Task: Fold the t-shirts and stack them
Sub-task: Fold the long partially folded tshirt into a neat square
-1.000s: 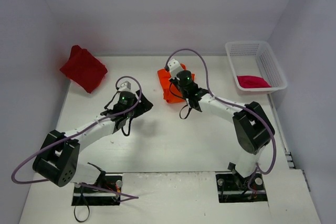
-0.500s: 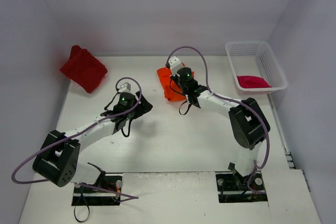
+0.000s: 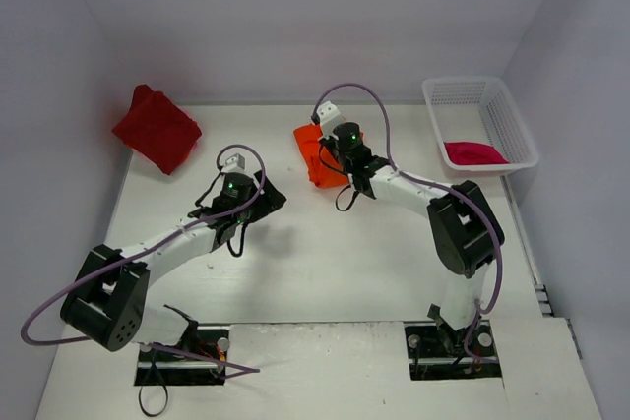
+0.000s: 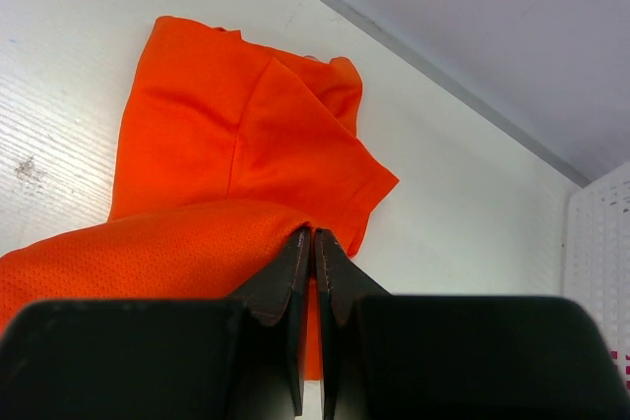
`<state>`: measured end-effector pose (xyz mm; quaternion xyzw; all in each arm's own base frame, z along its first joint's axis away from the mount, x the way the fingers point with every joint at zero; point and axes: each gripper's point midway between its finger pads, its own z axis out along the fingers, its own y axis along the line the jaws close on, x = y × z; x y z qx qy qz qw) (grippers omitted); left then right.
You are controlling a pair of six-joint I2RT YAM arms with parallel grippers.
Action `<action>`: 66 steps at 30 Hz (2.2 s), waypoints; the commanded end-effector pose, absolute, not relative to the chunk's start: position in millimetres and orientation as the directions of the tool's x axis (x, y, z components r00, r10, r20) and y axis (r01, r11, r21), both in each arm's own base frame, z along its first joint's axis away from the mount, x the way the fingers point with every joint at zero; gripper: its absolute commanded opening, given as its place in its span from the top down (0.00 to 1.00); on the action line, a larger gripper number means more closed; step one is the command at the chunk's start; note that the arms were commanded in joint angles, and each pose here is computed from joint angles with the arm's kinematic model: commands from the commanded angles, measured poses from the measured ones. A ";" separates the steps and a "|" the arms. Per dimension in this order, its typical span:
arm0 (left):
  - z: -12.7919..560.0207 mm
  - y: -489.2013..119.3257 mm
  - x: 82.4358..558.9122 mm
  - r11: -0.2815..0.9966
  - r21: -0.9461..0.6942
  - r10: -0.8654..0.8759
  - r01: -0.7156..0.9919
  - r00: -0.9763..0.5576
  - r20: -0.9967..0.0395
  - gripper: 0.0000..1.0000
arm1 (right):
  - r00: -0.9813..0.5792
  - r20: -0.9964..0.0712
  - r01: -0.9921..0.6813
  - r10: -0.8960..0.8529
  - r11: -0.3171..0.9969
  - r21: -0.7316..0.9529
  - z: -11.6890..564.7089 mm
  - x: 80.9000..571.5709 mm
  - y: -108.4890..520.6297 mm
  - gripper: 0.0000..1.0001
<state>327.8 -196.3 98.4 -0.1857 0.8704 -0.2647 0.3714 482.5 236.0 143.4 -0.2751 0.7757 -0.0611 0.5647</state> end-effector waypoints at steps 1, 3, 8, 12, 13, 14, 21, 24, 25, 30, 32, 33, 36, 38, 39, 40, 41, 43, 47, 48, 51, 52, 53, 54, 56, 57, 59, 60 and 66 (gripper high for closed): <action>137.8 -200.4 343.7 0.758 -0.649 -0.556 -0.065 -0.585 -0.591 0.37 | -0.113 -0.891 -0.307 -0.440 0.868 -0.390 186.0 503.0 240.6 1.00; 142.3 -203.6 345.3 0.745 -0.664 -0.565 -0.057 -0.583 -0.584 0.37 | -0.114 -0.892 -0.307 -0.438 0.869 -0.388 185.0 505.1 240.6 1.00; 151.1 -207.3 349.4 0.738 -0.673 -0.567 -0.043 -0.579 -0.585 0.37 | -0.113 -0.894 -0.301 -0.434 0.872 -0.385 182.3 509.8 240.6 1.00; 151.7 -206.9 350.0 0.741 -0.670 -0.566 -0.043 -0.577 -0.588 0.37 | -0.108 -0.894 -0.303 -0.434 0.871 -0.386 182.6 513.2 242.4 1.00; 151.0 -206.7 349.7 0.741 -0.670 -0.566 -0.044 -0.578 -0.588 0.37 | -0.109 -0.893 -0.303 -0.436 0.871 -0.388 181.5 514.3 242.3 1.00; 150.2 -206.9 349.9 0.742 -0.669 -0.565 -0.046 -0.580 -0.587 0.37 | -0.105 -0.894 -0.305 -0.436 0.870 -0.388 182.7 514.7 243.8 1.00; 148.6 -206.5 349.9 0.745 -0.666 -0.563 -0.048 -0.581 -0.588 0.37 | -0.117 -0.891 -0.308 -0.439 0.869 -0.388 173.3 520.2 243.4 1.00; 150.9 -206.7 351.1 0.745 -0.665 -0.562 -0.045 -0.578 -0.591 0.37 | -0.121 -0.891 -0.308 -0.438 0.870 -0.386 170.5 521.1 243.0 1.00; 153.9 -207.8 353.3 0.745 -0.666 -0.562 -0.039 -0.575 -0.595 0.37 | -0.123 -0.891 -0.307 -0.437 0.871 -0.385 169.5 521.1 242.1 1.00; 162.6 -213.8 369.3 0.755 -0.655 -0.550 -0.017 -0.560 -0.620 0.37 | -0.125 -0.894 -0.301 -0.430 0.875 -0.378 170.0 520.1 237.9 1.00; 162.8 -217.2 381.4 0.755 -0.656 -0.552 -0.015 -0.554 -0.623 0.37 | -0.123 -0.896 -0.298 -0.426 0.877 -0.376 172.7 518.7 236.2 1.00; 171.1 -222.6 388.3 0.736 -0.677 -0.564 0.015 -0.539 -0.626 0.37 | -0.125 -0.896 -0.297 -0.426 0.878 -0.376 172.1 518.5 235.0 1.00; 184.8 -232.3 410.7 0.690 -0.720 -0.598 0.073 -0.503 -0.624 0.37 | -0.119 -0.900 -0.292 -0.418 0.882 -0.371 177.0 516.2 233.5 1.00; 176.1 -237.6 428.8 0.692 -0.719 -0.592 0.072 -0.514 -0.621 0.37 | -0.122 -0.902 -0.293 -0.414 0.883 -0.365 177.1 513.5 232.5 1.00; 176.4 -237.8 434.9 0.687 -0.722 -0.596 0.075 -0.511 -0.620 0.37 | -0.118 -0.904 -0.292 -0.411 0.884 -0.364 179.6 513.2 232.3 1.00; 175.2 -238.1 439.9 0.681 -0.729 -0.601 0.077 -0.510 -0.615 0.37 | -0.121 -0.904 -0.295 -0.410 0.884 -0.362 178.1 511.5 232.0 1.00; 183.5 -236.0 450.9 0.660 -0.744 -0.621 0.102 -0.483 -0.618 0.37 | -0.117 -0.906 -0.295 -0.407 0.885 -0.359 181.1 510.3 232.4 1.00; 181.1 -238.7 462.8 0.624 -0.770 -0.640 0.131 -0.480 -0.600 0.37 | -0.124 -0.905 -0.292 -0.407 0.887 -0.358 178.7 508.8 230.0 1.00; 168.6 -235.2 489.1 0.584 -0.802 -0.667 0.129 -0.486 -0.564 0.37 | -0.124 -0.903 -0.284 -0.412 0.886 -0.366 180.8 504.9 225.7 1.00; 170.0 -236.5 493.0 0.572 -0.808 -0.671 0.142 -0.486 -0.561 0.37 | -0.126 -0.901 -0.281 -0.414 0.886 -0.368 180.1 504.3 223.7 1.00; 172.3 -235.1 507.5 0.538 -0.827 -0.697 0.164 -0.465 -0.546 0.37 | -0.130 -0.899 -0.280 -0.419 0.885 -0.372 178.8 501.4 221.2 1.00; 174.7 -235.9 509.7 0.527 -0.831 -0.699 0.178 -0.465 -0.543 0.38 | -0.131 -0.898 -0.279 -0.420 0.885 -0.373 178.7 500.9 220.0 1.00; 170.5 -237.4 513.6 0.511 -0.842 -0.707 0.175 -0.471 -0.527 0.38 | -0.134 -0.897 -0.280 -0.421 0.884 -0.373 177.4 500.1 219.4 1.00; 183.0 -239.4 519.2 0.492 -0.845 -0.715 0.210 -0.456 -0.530 0.41 | -0.135 -0.897 -0.280 -0.422 0.884 -0.374 176.7 499.8 219.3 1.00; 182.0 -246.5 522.5 0.459 -0.859 -0.717 0.225 -0.478 -0.508 0.43 | -0.136 -0.896 -0.281 -0.422 0.884 -0.374 176.4 499.7 219.2 1.00; 190.7 -250.1 525.0 0.439 -0.862 -0.722 0.254 -0.470 -0.507 0.45 | -0.137 -0.897 -0.279 -0.421 0.885 -0.373 175.9 500.2 218.6 1.00; 191.9 -255.3 525.5 0.403 -0.875 -0.727 0.268 -0.487 -0.484 0.47 | -0.139 -0.896 -0.282 -0.422 0.884 -0.373 174.5 500.5 219.8 1.00; 196.4 -257.8 525.2 0.388 -0.875 -0.728 0.289 -0.486 -0.483 0.47 | -0.137 -0.897 -0.281 -0.421 0.885 -0.372 176.2 501.4 219.6 1.00; 204.5 -278.6 518.6 0.347 -0.879 -0.711 0.327 -0.520 -0.473 0.47 | -0.141 -0.897 -0.288 -0.419 0.884 -0.368 172.2 502.1 222.1 1.00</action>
